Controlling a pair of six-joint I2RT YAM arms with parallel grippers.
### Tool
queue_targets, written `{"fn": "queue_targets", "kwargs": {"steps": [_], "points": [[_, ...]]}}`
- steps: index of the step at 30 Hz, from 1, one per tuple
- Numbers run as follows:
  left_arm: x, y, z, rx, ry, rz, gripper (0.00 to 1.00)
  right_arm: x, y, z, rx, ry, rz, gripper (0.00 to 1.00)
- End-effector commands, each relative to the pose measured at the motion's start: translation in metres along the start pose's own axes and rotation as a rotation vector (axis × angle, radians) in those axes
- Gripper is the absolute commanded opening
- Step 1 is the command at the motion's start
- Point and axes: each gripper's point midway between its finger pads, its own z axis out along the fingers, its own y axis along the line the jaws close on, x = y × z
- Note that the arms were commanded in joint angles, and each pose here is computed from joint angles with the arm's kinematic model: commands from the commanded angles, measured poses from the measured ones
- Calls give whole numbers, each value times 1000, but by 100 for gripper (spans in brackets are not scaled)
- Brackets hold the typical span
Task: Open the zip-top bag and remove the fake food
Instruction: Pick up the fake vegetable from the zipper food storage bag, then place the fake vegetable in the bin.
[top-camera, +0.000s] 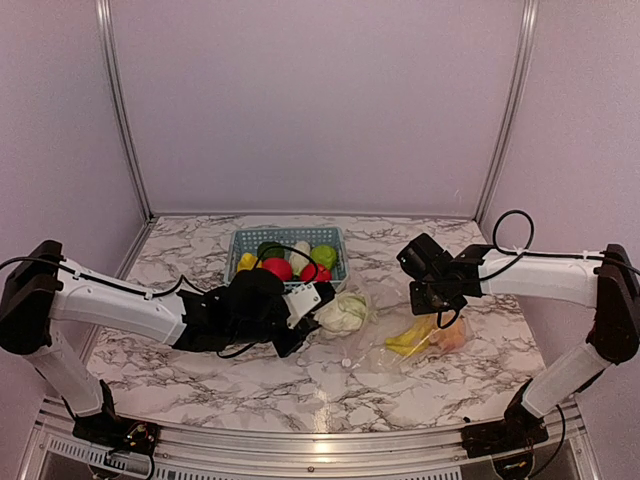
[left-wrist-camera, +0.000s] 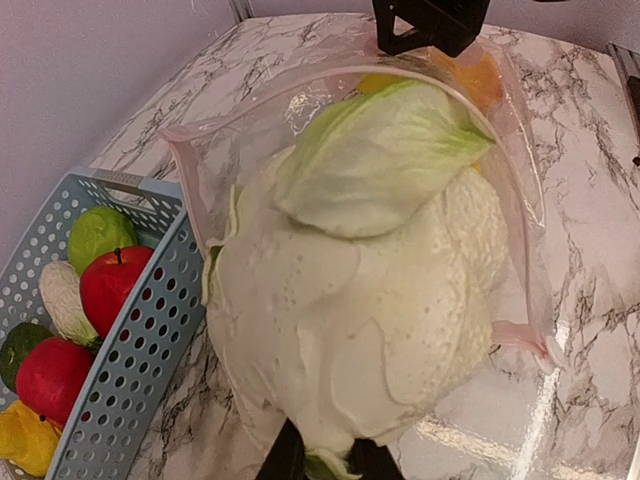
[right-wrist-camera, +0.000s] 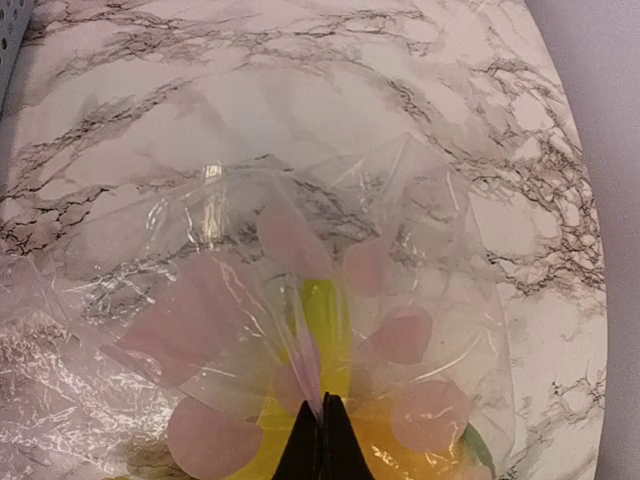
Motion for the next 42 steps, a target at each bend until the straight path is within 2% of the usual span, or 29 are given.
{"fn": "queue_targets", "kwargs": {"steps": [1,22,31,36,42], "points": [[-20,-3,-15,49,-63,-33,0,-10,5,-6,-23,-25,24,0],[-19,16,-48,-37,-61,-66,0,-13,1,-9,-40,-25,37,0],[-37,70,-63,-234,-110,-162,0,-24,6,-19,-88,-48,48,0],[-40,110,-59,-340,-87,-237,0,-31,9,-28,-128,-70,63,13],[-36,149,-39,-429,2,-276,0,-41,11,-41,-173,-102,75,23]]}}
